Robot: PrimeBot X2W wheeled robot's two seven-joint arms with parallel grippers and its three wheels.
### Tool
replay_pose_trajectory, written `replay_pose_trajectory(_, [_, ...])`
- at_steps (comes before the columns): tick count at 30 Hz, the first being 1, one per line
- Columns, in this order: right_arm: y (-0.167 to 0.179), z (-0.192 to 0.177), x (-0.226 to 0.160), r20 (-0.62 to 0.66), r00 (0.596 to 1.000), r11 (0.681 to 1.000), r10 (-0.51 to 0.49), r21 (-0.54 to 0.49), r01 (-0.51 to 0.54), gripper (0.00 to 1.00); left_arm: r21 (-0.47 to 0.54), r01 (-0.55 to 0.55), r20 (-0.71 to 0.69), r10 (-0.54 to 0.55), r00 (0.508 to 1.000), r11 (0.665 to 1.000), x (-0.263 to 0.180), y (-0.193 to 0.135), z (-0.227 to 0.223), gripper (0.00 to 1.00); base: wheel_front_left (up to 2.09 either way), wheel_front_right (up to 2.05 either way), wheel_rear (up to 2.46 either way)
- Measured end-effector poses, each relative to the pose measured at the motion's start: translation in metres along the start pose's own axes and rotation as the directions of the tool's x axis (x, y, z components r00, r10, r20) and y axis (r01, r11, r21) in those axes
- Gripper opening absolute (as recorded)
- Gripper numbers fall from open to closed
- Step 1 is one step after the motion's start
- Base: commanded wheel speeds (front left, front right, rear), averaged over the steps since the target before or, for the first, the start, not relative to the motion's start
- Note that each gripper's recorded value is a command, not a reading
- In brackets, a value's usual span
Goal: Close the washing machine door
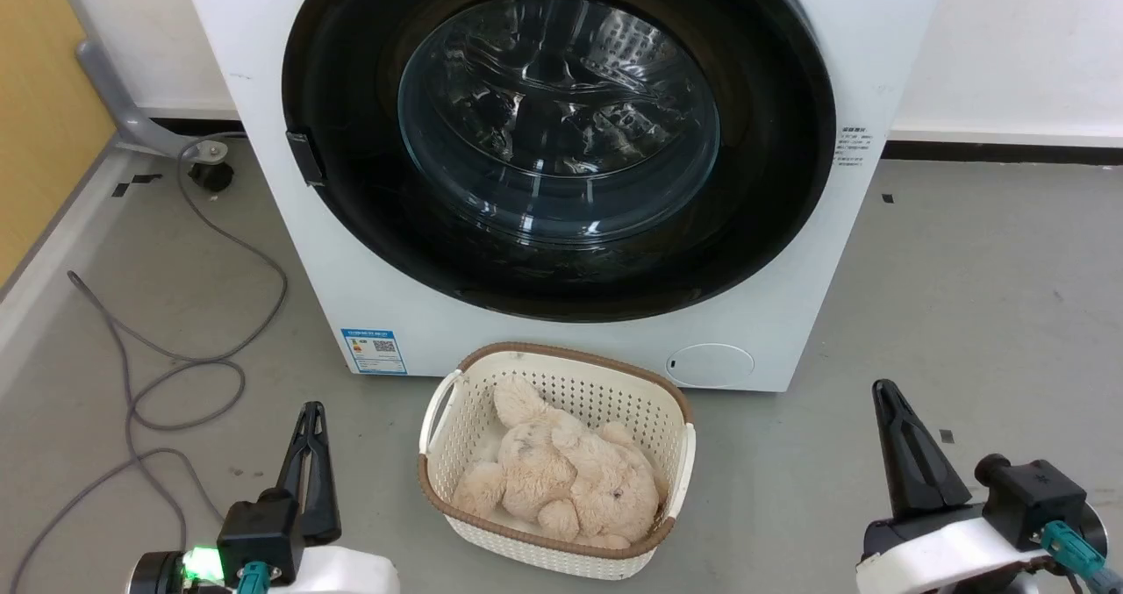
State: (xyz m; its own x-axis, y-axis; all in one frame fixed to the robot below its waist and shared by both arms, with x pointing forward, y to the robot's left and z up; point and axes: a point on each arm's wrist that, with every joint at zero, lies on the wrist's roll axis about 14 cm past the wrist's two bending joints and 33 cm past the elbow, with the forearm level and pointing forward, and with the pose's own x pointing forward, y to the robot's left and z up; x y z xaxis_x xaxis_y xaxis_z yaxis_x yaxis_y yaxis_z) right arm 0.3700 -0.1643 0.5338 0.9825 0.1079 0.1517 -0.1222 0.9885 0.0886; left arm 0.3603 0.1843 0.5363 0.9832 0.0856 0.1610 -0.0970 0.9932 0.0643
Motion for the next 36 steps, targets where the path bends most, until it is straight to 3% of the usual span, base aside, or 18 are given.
replay_pose_trajectory(36, [0.0021,-0.0007,0.0024,-0.045,0.999,0.999,0.011,-0.045,-0.013,0.0,-0.014,0.03,-0.06,-0.031,0.998,0.999,0.0013,-0.0022,-0.0065,0.0,0.0,0.0,0.0])
